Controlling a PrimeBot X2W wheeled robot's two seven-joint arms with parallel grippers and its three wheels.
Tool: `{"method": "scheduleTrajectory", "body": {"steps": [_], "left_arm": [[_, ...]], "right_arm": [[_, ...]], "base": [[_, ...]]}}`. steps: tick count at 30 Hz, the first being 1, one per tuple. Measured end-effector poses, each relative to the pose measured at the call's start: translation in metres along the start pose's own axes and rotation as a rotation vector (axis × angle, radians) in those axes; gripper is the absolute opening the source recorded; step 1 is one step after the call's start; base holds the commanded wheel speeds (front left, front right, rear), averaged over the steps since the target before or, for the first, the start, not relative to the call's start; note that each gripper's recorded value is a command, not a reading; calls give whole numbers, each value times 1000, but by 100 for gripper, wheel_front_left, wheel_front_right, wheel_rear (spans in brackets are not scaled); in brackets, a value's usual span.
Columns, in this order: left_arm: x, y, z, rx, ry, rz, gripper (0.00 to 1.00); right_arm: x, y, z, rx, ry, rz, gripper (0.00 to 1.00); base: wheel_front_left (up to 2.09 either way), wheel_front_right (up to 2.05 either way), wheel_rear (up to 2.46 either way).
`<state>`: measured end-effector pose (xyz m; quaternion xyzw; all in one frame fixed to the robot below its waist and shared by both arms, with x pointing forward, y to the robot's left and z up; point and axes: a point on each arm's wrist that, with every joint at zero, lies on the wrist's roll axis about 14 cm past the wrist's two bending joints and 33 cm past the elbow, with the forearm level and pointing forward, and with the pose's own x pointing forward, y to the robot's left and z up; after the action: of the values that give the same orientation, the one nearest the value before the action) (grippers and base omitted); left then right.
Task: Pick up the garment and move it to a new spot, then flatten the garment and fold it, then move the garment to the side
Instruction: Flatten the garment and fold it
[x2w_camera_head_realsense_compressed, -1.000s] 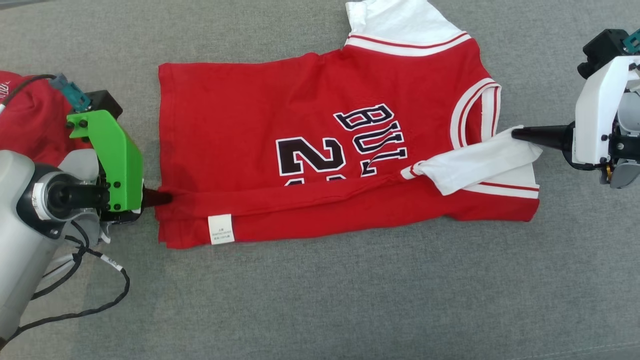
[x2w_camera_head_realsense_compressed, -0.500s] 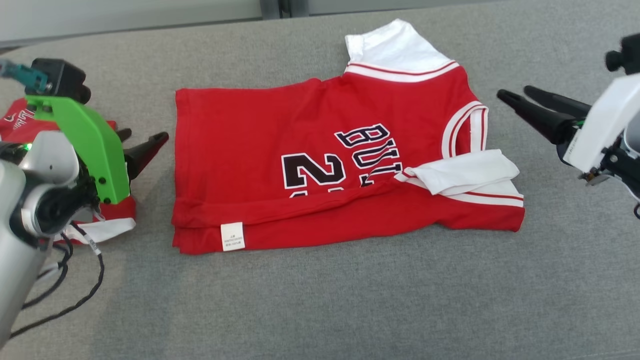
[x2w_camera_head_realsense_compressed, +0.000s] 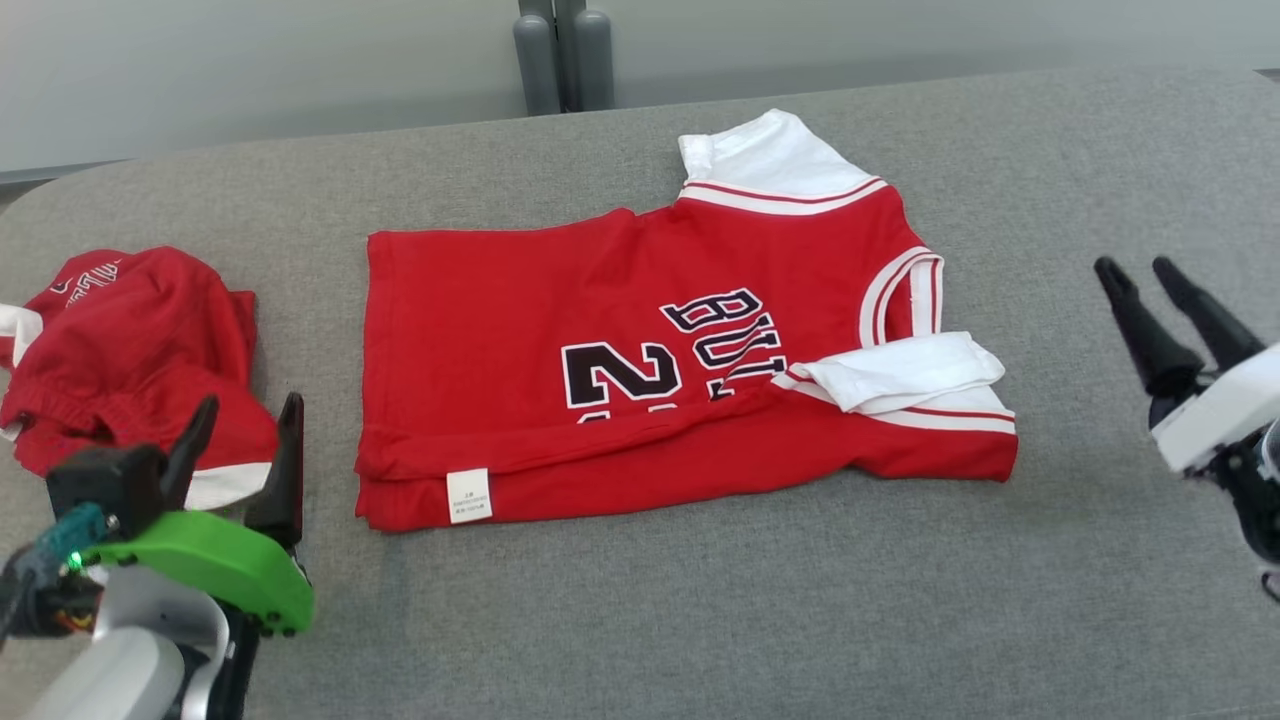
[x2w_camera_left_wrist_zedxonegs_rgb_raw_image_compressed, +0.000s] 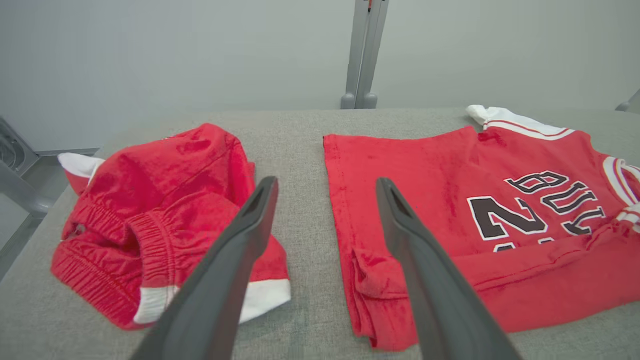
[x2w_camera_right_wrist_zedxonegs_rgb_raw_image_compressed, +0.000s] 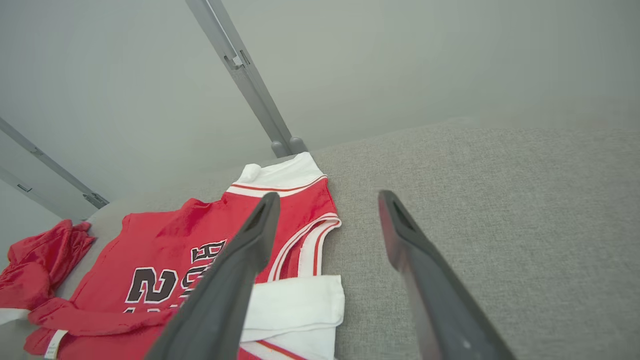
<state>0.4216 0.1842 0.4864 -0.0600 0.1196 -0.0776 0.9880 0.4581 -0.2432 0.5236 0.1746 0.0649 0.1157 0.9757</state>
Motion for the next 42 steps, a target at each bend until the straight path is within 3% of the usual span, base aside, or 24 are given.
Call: {"method": "scheduleTrajectory", "body": {"steps": [7,15,33,34,35,36,37,38,42], "left_arm": [[-13,-7,-44,-56,77,54,100],[-18,-17,-89,-70,239,26,100],[3,-27,-116,-48,364,-51,100],[3,-28,-117,-47,372,-58,100],[4,-29,-119,-48,376,-64,94],[5,-31,-119,-50,377,-68,58],[7,-32,-119,-50,375,-70,24],[8,-33,-118,-51,372,-72,0],[6,-35,-116,-57,370,-81,0]], "right_arm": [[-27,-2,-75,52,123,-57,100],[-27,0,-121,91,283,-83,100],[-21,15,-156,182,439,-66,100],[-21,15,-156,184,441,-65,96],[-21,16,-157,186,442,-63,80],[-21,17,-157,188,444,-60,47],[-21,19,-158,190,448,-56,33],[-21,21,-158,191,450,-51,4],[-22,30,-158,208,449,-31,0]], "base": [[0,0,0],[0,0,0],[0,0,0],[0,0,0],[0,0,0],[0,0,0],[0,0,0],[0,0,0],[0,0,0]]}}
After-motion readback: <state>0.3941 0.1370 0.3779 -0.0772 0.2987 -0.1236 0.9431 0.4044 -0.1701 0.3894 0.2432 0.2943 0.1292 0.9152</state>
